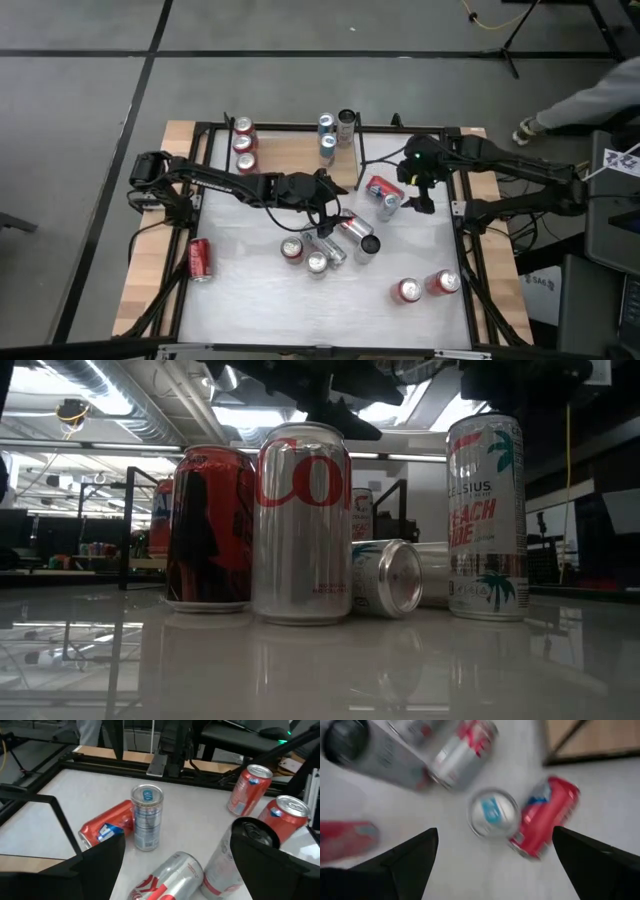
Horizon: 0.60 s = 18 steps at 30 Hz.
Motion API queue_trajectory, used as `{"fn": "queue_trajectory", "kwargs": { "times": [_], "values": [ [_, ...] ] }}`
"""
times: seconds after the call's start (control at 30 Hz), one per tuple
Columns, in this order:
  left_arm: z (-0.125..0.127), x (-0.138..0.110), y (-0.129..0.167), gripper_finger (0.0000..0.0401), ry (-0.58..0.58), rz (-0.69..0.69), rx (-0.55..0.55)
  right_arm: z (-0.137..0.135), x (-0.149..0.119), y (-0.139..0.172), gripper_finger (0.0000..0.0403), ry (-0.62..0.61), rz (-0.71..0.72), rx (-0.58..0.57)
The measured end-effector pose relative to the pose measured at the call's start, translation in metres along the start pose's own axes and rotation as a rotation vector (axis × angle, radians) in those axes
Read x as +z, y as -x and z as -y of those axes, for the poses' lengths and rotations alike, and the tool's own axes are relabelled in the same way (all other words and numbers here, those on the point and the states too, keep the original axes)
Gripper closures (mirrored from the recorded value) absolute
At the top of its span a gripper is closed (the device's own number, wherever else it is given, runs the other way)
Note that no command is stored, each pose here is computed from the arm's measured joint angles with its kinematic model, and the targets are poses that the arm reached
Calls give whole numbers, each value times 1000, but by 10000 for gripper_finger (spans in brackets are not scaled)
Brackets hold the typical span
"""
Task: Place canned beverage on shelf
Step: Put the white pink soda can on the shelf aligned with the other white pink soda can
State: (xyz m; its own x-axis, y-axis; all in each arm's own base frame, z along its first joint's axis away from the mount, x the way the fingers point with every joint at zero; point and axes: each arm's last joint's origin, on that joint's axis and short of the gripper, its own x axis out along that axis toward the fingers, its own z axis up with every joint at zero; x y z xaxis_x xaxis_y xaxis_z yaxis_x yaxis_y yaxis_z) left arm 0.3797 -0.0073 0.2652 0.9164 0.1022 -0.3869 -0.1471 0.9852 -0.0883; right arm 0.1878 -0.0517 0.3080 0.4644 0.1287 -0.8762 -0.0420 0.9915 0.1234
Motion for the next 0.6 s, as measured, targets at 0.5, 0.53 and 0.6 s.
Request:
{"fn": "queue_trajectory", "kwargs": {
  "times": [0.5,0.53,0.6],
  "values": [
    [13,-3,2,49,-19,-12,-32,-12,28,2,20,-426,224,323],
    [15,-4,2,49,-20,-16,-34,-16,29,1,20,-434,226,304],
    [18,-6,3,49,-26,-29,-41,-26,31,-2,20,-452,216,272]
  ]
}}
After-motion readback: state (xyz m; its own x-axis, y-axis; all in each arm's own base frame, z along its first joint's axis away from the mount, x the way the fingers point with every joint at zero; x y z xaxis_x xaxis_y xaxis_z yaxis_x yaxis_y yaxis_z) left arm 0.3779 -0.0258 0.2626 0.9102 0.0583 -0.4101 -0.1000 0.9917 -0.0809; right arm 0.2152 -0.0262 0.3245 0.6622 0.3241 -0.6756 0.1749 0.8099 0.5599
